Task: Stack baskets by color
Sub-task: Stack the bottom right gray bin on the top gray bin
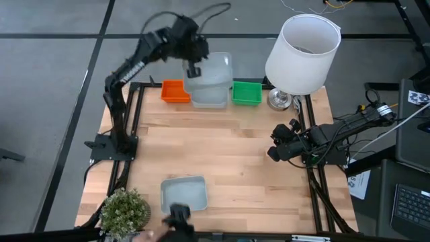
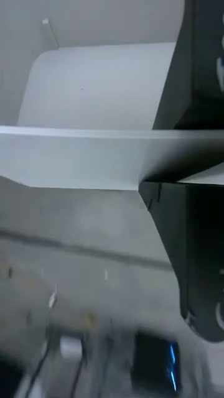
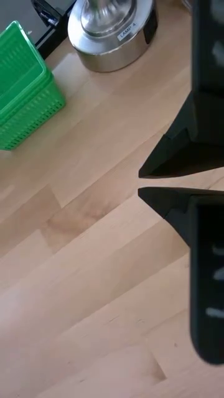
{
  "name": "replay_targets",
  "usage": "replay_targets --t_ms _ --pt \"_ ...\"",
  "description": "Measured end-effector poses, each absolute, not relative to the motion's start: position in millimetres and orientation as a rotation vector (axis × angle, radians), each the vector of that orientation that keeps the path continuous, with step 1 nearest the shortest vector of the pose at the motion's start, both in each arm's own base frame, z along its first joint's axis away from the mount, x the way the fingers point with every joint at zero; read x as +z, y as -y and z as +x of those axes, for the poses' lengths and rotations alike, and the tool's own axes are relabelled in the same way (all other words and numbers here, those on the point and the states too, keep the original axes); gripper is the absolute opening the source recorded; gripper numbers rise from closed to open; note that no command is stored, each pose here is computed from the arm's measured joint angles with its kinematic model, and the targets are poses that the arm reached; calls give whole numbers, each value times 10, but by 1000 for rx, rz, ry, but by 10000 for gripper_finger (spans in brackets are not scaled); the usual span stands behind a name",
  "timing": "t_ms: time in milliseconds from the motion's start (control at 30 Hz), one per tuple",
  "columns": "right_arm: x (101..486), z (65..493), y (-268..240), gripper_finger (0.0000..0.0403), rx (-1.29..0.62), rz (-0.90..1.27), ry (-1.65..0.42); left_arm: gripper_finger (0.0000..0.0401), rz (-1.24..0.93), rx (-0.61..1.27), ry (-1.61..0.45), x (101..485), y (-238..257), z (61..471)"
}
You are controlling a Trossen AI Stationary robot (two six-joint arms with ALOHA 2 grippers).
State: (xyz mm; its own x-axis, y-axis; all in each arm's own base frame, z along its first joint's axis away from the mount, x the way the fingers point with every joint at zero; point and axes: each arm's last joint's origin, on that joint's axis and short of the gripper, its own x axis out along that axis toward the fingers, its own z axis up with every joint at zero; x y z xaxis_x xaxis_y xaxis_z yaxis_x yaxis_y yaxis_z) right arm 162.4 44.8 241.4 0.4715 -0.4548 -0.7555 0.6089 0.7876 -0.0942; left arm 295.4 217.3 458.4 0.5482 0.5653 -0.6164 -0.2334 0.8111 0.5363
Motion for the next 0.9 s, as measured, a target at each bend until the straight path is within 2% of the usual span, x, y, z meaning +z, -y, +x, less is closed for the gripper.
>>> replay_targets --t_ms 100,200,467,600,900 --pt "2414 1625 -447 37 -657 199 -860 1 271 400 -875 4369 -2491 2818" --pt "2415 1625 -447 37 -657 199 -859 1 128 359 -947 3983 -2759 2802" --pt "2415 1625 -447 37 -657 199 -860 0 -6 274 -1101 3020 -3117 2987" --pt "2415 1625 -447 37 -657 199 -860 0 24 244 -1032 2947 -3150 3126" --pt "2414 1625 -447 37 -657 199 -860 0 94 151 -1025 2687 -3248 3259"
